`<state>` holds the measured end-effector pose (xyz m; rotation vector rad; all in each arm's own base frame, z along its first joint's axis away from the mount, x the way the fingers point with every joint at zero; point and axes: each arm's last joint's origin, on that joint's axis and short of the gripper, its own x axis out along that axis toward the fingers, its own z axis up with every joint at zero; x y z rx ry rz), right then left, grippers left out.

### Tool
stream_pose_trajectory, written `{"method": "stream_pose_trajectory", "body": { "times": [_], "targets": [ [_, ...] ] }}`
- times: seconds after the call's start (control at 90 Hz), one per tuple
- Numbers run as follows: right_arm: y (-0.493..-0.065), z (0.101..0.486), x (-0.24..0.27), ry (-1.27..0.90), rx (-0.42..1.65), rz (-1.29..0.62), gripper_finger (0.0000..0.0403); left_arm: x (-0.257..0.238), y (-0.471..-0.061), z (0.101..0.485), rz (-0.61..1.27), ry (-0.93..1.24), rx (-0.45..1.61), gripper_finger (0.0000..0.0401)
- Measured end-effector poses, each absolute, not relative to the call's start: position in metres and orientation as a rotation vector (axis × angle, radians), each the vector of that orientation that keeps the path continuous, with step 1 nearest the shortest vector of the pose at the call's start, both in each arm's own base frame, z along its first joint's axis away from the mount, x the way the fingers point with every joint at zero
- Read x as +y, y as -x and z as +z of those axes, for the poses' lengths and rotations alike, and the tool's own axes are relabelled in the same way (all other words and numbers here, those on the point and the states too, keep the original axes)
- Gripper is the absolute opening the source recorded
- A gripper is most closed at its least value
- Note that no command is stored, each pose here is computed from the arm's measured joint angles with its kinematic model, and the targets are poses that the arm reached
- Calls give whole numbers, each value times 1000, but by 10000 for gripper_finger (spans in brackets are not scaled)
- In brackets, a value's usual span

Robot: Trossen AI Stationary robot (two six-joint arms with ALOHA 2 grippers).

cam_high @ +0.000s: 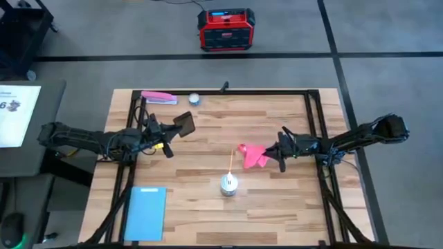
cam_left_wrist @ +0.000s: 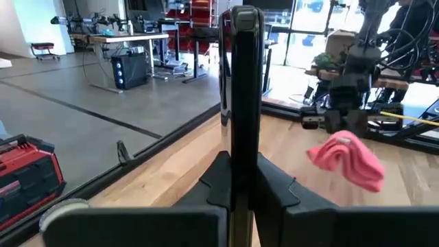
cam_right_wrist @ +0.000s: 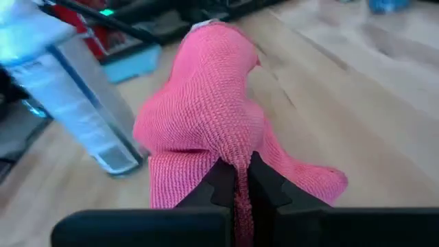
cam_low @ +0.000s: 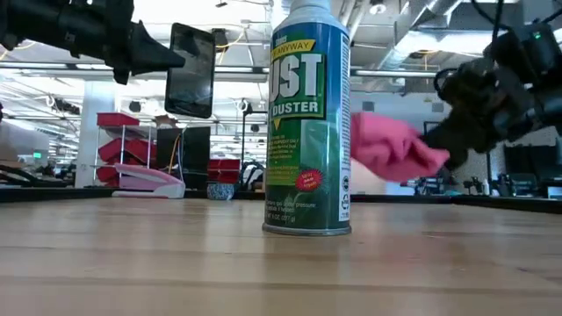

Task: Apply microfiber cloth
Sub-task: Wipe the front of the black cellphone with the pink microfiber cloth

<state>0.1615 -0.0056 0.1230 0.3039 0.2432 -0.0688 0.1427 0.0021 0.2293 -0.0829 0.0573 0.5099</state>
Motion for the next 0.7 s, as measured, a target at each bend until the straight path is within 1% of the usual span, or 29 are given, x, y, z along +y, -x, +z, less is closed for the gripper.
{"method": "stream_pose_trajectory", "body": {
  "times": [0.167,0.289,0.356,0.444,0.556,0.622,0.7],
  "targets": [
    [-161,121,-6,-371,266,-82,2,2,-143,229,510,81,63,8],
    [-166,127,-5,-401,236,-74,17,2,-143,229,510,81,62,8],
    [-171,137,-3,-367,180,-19,28,2,-143,229,510,82,63,8],
    [-172,146,3,-267,103,82,36,2,-143,228,511,85,65,8],
    [-163,148,3,-214,22,76,25,2,-143,228,511,90,65,8],
    [-161,147,1,-213,44,49,10,2,-143,228,511,91,67,8],
    [-158,149,0,-207,50,37,6,2,-143,228,511,90,66,8]
  ]
}}
